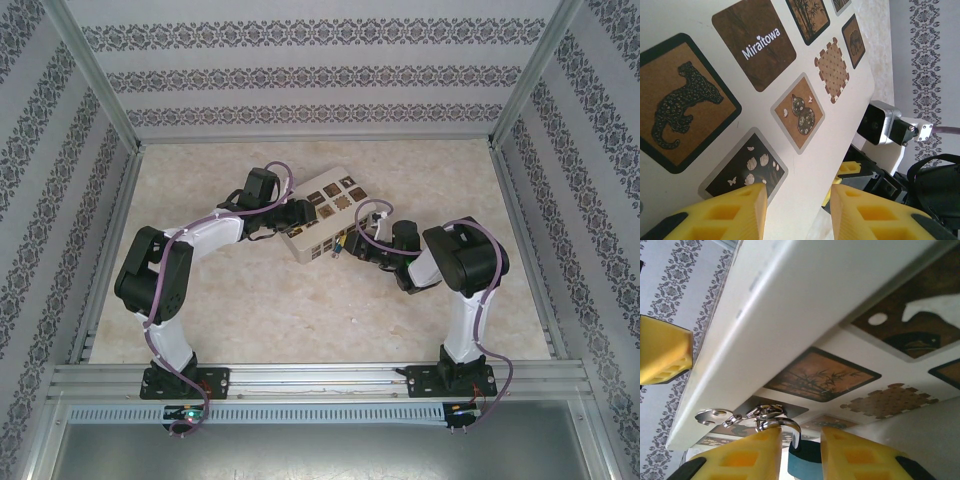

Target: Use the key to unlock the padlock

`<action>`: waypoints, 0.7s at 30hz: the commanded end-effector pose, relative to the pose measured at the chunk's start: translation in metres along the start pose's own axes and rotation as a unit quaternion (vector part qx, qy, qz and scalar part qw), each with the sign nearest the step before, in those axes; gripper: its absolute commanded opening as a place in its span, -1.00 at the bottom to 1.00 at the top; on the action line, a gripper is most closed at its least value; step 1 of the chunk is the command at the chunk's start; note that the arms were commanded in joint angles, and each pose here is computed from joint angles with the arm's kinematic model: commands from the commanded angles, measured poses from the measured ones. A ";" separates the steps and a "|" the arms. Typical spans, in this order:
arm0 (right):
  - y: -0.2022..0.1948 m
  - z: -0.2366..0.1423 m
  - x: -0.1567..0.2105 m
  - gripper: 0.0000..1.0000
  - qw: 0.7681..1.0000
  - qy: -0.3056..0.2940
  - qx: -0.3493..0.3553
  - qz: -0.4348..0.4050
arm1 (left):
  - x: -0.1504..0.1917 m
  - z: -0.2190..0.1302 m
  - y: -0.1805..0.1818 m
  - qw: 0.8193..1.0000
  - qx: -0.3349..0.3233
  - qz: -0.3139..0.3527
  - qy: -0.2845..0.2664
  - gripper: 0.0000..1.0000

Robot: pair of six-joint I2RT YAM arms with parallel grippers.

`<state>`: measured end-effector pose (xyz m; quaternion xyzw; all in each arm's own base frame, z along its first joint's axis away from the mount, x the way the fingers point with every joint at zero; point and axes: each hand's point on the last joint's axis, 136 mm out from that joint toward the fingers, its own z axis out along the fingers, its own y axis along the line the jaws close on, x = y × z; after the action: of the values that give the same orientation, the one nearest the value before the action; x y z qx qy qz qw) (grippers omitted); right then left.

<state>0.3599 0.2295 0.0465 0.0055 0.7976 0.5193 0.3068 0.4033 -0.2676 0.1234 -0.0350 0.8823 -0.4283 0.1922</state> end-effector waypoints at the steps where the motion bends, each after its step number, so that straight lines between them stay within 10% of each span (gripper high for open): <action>1: 0.018 0.009 -0.003 -0.47 0.999 -0.001 -0.033 -0.030 | 0.014 0.006 0.013 1.000 -0.013 -0.012 0.019 -0.25; 21: 0.035 0.020 -0.002 -0.69 0.995 -0.019 -0.072 -0.065 | 0.015 0.009 0.014 1.000 -0.012 -0.015 0.022 -0.25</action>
<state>0.3592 0.2452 0.0485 -0.0191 0.7822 0.5293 0.3279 0.4037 -0.2678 0.1238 -0.0347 0.8817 -0.4289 0.1934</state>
